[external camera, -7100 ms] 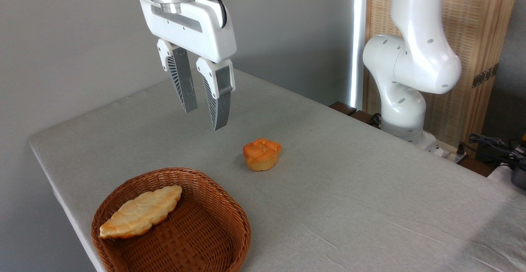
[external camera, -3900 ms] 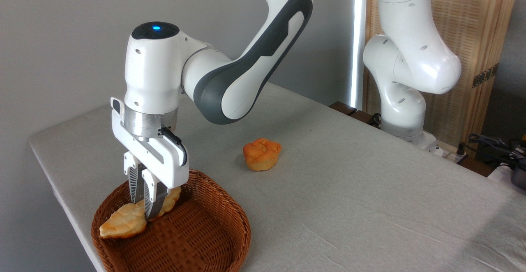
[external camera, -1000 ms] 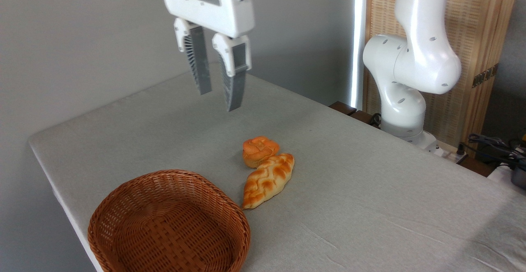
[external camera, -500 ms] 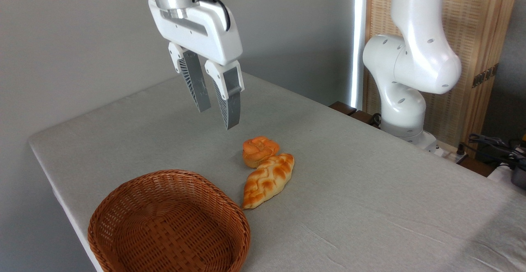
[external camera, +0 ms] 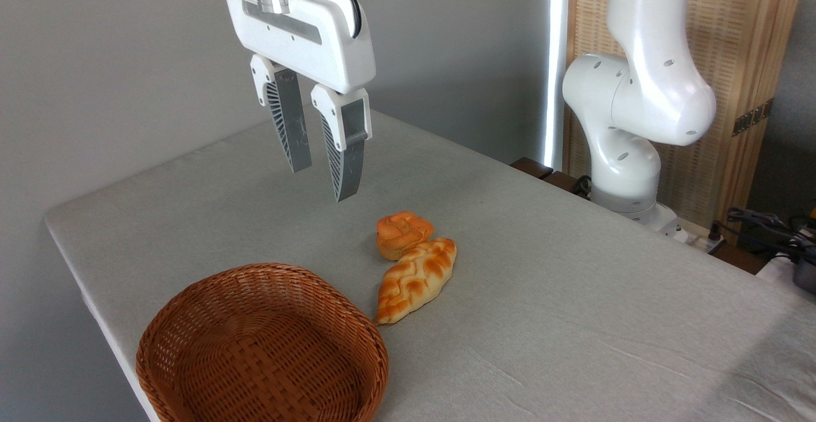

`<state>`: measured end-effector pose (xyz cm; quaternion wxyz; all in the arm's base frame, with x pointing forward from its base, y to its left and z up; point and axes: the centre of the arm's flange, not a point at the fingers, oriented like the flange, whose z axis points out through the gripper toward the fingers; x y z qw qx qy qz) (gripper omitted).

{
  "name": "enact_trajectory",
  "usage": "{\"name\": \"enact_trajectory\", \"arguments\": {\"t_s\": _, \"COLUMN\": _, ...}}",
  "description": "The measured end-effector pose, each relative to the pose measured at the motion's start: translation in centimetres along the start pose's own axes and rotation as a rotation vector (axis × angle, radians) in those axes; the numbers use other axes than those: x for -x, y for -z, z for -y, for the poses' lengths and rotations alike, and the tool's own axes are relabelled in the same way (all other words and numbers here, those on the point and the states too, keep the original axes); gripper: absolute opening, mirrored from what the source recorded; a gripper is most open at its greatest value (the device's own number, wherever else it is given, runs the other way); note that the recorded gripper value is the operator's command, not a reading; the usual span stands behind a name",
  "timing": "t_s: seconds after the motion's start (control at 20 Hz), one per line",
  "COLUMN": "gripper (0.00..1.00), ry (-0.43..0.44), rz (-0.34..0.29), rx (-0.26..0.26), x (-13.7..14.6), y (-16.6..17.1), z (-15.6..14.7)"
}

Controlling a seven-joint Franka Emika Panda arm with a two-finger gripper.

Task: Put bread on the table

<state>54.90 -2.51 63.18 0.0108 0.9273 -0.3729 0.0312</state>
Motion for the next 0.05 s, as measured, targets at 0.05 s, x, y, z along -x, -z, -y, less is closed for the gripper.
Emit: {"name": "enact_trajectory", "arguments": {"t_s": 0.05, "gripper": 1.0, "ry": 0.0, "rz": 0.001, "rx": 0.001, "x": 0.0, "y": -0.08, "z": 0.0}}
